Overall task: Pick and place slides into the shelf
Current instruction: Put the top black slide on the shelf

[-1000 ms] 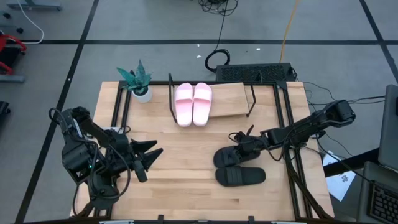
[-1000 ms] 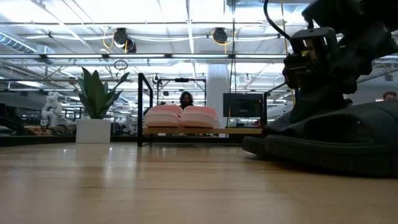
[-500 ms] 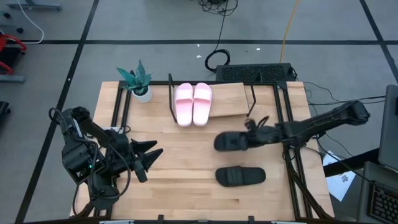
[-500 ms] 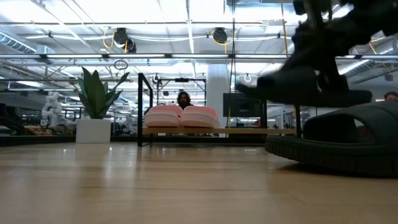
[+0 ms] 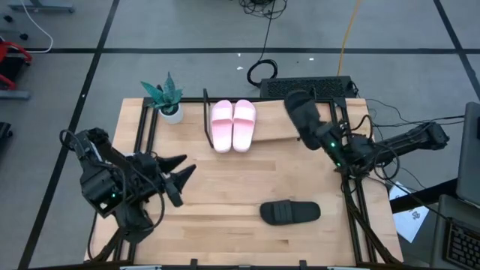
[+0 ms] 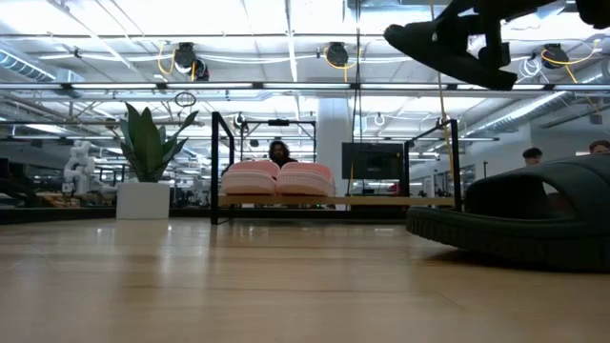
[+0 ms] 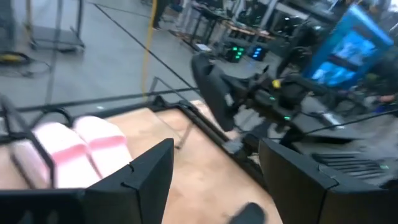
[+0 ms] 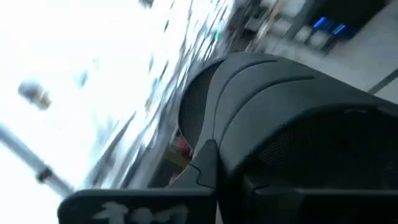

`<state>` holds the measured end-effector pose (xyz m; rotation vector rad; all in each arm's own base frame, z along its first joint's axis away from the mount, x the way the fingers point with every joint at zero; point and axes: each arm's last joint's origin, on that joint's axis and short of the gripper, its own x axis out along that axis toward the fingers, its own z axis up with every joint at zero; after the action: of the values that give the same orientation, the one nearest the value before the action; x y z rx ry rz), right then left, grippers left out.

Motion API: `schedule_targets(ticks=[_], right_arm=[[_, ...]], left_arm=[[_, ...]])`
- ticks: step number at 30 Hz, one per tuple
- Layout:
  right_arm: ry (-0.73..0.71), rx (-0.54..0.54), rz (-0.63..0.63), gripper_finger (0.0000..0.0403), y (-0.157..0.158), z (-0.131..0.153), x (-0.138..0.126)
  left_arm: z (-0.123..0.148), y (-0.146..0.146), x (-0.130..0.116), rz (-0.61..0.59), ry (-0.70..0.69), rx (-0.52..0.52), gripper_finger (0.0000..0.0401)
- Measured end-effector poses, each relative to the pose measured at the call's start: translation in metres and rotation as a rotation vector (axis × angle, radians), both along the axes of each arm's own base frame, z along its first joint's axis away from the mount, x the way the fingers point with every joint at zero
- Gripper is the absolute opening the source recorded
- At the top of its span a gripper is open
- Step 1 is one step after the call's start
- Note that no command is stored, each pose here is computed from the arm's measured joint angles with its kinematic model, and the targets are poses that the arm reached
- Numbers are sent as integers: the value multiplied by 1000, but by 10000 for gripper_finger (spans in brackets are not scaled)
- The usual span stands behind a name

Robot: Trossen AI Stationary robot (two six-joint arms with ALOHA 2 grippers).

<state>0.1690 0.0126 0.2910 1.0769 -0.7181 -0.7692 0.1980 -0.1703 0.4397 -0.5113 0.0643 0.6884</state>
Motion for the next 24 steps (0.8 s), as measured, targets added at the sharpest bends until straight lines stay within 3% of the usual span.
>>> schedule_targets(ticks=[5,11,18,24], right_arm=[[-108,72,-105,1,-8,-11,22],[-141,100,-222,0,-31,-12,71],[-27,91,-305,0,-77,-8,127],[80,176,-338,0,-100,-17,144]], left_arm=[[6,24,-2,57,26,11,237],[27,57,-23,70,36,20,237],[43,85,-51,17,77,-18,237],[47,92,-59,-9,102,10,237]])
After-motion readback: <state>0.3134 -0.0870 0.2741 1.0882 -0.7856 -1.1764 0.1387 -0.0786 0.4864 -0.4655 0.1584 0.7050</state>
